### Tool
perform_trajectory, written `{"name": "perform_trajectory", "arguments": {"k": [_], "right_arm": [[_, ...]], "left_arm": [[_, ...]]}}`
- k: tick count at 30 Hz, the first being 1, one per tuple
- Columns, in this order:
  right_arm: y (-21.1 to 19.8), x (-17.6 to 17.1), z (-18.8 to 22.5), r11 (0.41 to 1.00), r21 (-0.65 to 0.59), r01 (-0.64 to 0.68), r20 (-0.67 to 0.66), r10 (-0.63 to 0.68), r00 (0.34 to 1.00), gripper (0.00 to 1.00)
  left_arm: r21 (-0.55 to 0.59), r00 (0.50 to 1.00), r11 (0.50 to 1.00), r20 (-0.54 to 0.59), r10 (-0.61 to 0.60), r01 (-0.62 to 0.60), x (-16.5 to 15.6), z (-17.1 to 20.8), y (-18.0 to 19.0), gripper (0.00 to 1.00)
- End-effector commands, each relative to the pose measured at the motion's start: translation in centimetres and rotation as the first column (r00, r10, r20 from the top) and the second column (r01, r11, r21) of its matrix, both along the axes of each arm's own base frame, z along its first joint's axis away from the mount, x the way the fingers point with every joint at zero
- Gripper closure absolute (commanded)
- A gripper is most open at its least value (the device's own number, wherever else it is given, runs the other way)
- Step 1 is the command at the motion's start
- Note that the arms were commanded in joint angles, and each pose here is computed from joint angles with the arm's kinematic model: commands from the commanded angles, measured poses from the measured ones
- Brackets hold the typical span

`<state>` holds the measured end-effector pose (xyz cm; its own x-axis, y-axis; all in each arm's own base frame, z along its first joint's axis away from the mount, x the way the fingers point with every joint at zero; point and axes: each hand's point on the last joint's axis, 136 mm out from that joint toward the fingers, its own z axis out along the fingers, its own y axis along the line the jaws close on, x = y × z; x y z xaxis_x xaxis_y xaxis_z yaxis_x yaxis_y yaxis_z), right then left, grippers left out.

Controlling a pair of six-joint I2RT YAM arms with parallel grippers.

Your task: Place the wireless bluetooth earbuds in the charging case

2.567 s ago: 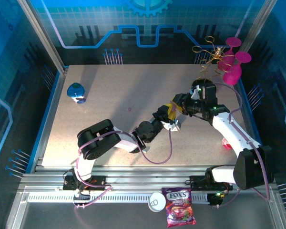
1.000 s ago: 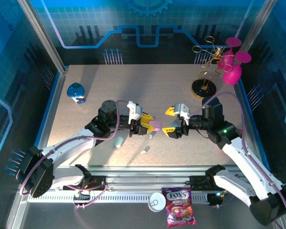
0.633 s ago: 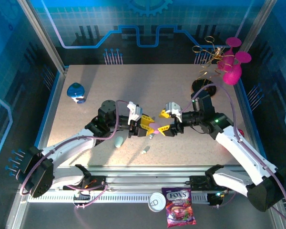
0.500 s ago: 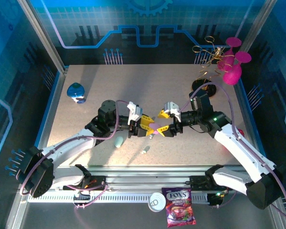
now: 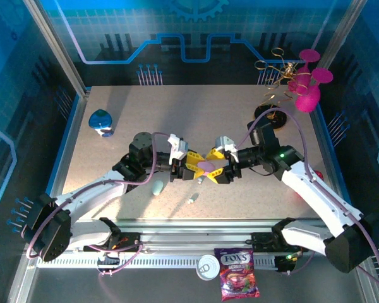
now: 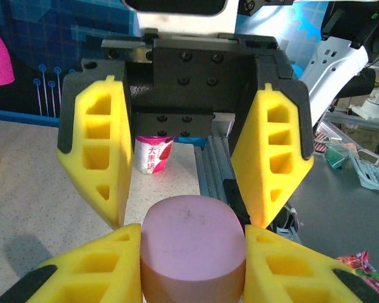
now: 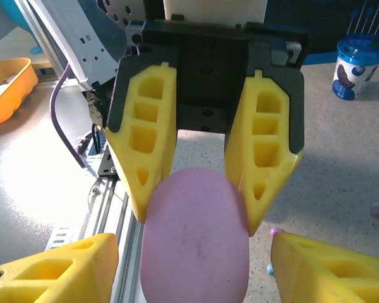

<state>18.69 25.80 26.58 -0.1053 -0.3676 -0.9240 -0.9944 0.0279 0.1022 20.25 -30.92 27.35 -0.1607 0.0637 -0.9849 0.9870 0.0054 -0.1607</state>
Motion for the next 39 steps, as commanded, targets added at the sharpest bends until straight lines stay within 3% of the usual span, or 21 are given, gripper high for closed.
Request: {"name": "perform_trajectory", "arguments": {"k": [1, 4, 8, 11, 12, 14, 17, 22, 29, 39], "right_arm": [[0.3, -0.6, 0.1, 1.000, -0.001, -0.027, -0.020, 0.027, 0.999, 0.36], [0.3, -0.3, 0.0, 1.000, -0.007, -0.020, -0.021, 0.020, 1.000, 0.41], [0.3, -0.2, 0.1, 1.000, -0.002, -0.015, -0.014, 0.015, 1.000, 0.61], [0.2, -0.2, 0.3, 1.000, 0.003, -0.012, -0.008, 0.012, 1.000, 0.65], [0.2, -0.3, 0.4, 1.000, 0.005, -0.012, -0.004, 0.012, 1.000, 0.67], [0.0, -0.1, 0.6, 1.000, 0.005, 0.006, 0.008, -0.006, 1.000, 0.68], [-0.3, 0.1, 1.0, 0.999, 0.010, 0.034, 0.041, -0.035, 0.999, 0.69], [-0.3, 0.1, 1.4, 0.998, 0.040, 0.045, 0.070, -0.048, 0.996, 0.72], [0.0, 0.3, 1.9, 0.997, 0.066, 0.041, 0.062, -0.045, 0.997, 0.73], [0.7, 0.5, 2.4, 0.994, 0.109, 0.021, 0.051, -0.026, 0.998, 0.73]], "left_arm": [[-0.047, 0.999, 0.999, 0.049, 0.011, -0.008, 0.0, 2.1, 0.4, 0.86], [-0.051, 0.998, 0.999, 0.054, 0.012, -0.009, -0.1, 2.3, 0.4, 0.86], [-0.048, 0.998, 0.999, 0.053, 0.013, -0.010, -0.1, 2.1, 0.4, 0.86], [-0.045, 0.998, 0.999, 0.052, 0.023, -0.021, 0.2, 2.0, 0.4, 0.82], [-0.044, 0.998, 0.999, 0.051, 0.029, -0.027, 0.3, 1.9, 0.4, 0.77], [-0.041, 0.998, 0.998, 0.046, 0.050, -0.049, 0.6, 1.8, 0.5, 0.50], [-0.034, 0.997, 0.997, 0.041, 0.072, -0.071, 0.8, 1.6, 0.6, 0.37], [-0.022, 0.995, 0.995, 0.038, 0.095, -0.094, 1.2, 1.3, 0.7, 0.35], [-0.028, 0.997, 0.997, 0.029, 0.073, -0.072, 1.1, 1.4, 0.5, 0.44], [-0.039, 0.997, 0.997, 0.034, 0.064, -0.063, 1.0, 1.5, 0.4, 0.45]]}}
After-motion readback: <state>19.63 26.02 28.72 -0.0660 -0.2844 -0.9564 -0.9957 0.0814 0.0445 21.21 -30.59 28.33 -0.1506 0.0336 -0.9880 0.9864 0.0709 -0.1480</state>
